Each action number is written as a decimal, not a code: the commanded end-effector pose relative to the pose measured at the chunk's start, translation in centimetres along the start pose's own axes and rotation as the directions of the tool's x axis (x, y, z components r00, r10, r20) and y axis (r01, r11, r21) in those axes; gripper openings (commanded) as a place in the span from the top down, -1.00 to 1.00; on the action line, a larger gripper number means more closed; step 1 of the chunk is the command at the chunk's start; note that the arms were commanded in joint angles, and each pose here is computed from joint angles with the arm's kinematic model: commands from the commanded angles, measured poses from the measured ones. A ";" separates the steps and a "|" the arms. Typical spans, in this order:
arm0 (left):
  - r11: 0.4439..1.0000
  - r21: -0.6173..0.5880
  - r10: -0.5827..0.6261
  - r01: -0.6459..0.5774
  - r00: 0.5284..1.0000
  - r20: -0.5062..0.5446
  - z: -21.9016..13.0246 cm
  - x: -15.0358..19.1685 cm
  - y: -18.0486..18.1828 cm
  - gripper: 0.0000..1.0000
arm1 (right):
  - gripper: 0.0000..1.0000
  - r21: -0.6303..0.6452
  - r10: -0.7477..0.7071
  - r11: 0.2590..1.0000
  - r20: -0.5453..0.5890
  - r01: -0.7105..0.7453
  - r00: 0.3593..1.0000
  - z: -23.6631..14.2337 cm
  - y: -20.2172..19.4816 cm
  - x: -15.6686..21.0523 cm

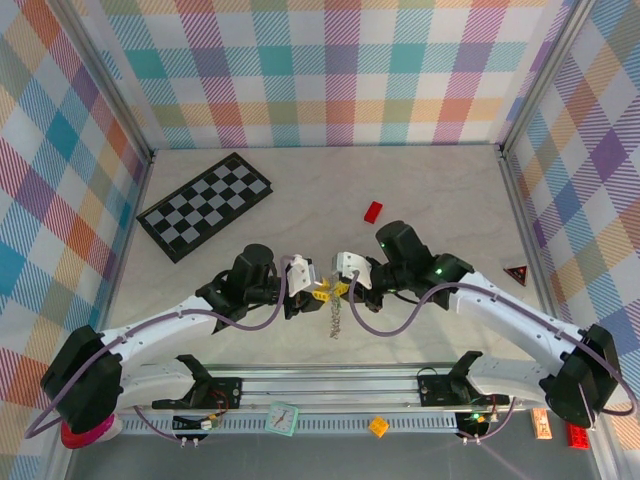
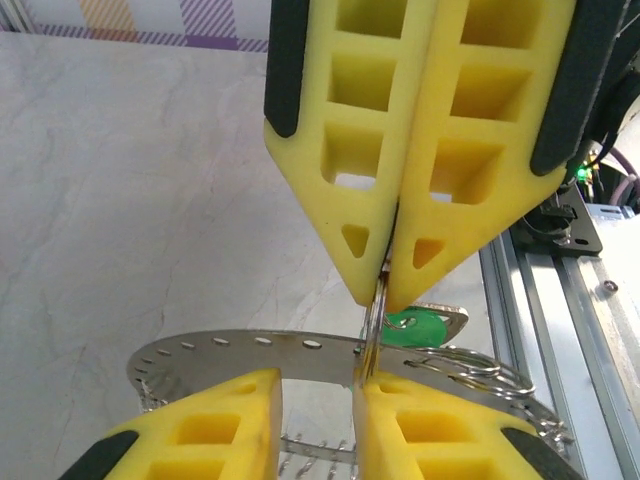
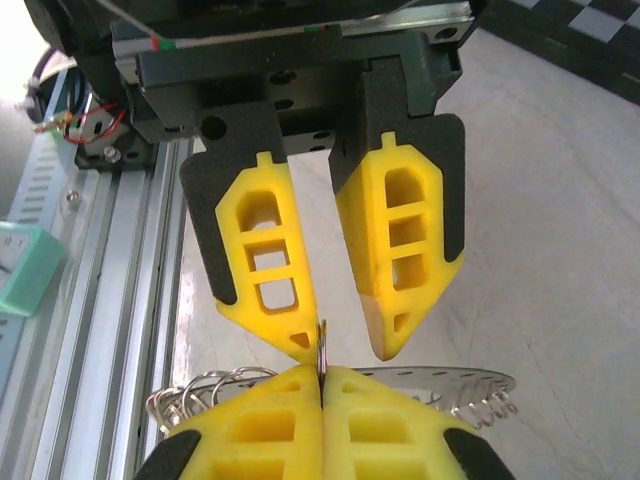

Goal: Put the keys on the keyring

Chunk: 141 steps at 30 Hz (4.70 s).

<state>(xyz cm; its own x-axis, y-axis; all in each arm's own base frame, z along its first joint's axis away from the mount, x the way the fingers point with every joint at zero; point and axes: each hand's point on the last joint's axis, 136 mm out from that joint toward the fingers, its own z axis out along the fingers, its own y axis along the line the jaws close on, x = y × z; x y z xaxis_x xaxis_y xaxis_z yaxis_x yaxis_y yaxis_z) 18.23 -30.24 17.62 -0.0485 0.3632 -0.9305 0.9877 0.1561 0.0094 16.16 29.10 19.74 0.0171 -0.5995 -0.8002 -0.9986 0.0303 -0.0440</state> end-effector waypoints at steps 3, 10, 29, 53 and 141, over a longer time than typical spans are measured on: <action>0.998 0.037 0.044 -0.045 0.999 0.032 -0.1 -1.9 -0.6 0.60 | 1.00 -0.041 -0.077 0.996 -0.049 0.075 0.996 0.0 0.8 -0.3; 0.998 0.042 0.037 -0.039 0.998 0.049 -0.1 -2.0 -0.7 0.54 | 1.00 0.017 -0.086 0.996 -0.093 0.088 0.992 0.5 -0.4 -0.6; 0.998 0.042 0.040 -0.042 0.998 0.048 0.1 -1.7 -0.7 0.85 | 1.00 -0.047 -0.068 0.997 -0.058 0.066 0.996 1.3 0.7 -0.7; 0.998 0.054 0.005 -0.017 0.979 0.206 0.2 -2.1 -1.2 1.00 | 0.39 0.053 0.193 0.976 0.235 -0.211 0.953 0.3 -0.8 0.2; 0.996 0.044 0.068 -0.077 0.981 0.181 -0.2 -2.8 -1.8 1.00 | 0.87 0.094 0.148 0.983 0.081 -0.155 0.986 1.7 0.0 2.7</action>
<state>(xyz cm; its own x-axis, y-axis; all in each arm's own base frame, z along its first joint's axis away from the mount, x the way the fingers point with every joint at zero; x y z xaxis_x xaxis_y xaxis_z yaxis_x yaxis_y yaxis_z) 17.26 -30.82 18.86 -0.0057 0.2610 -0.9653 0.9909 0.1312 0.0296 16.13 28.77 14.75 -0.1589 -0.5469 -0.8220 -0.9782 0.2002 0.0559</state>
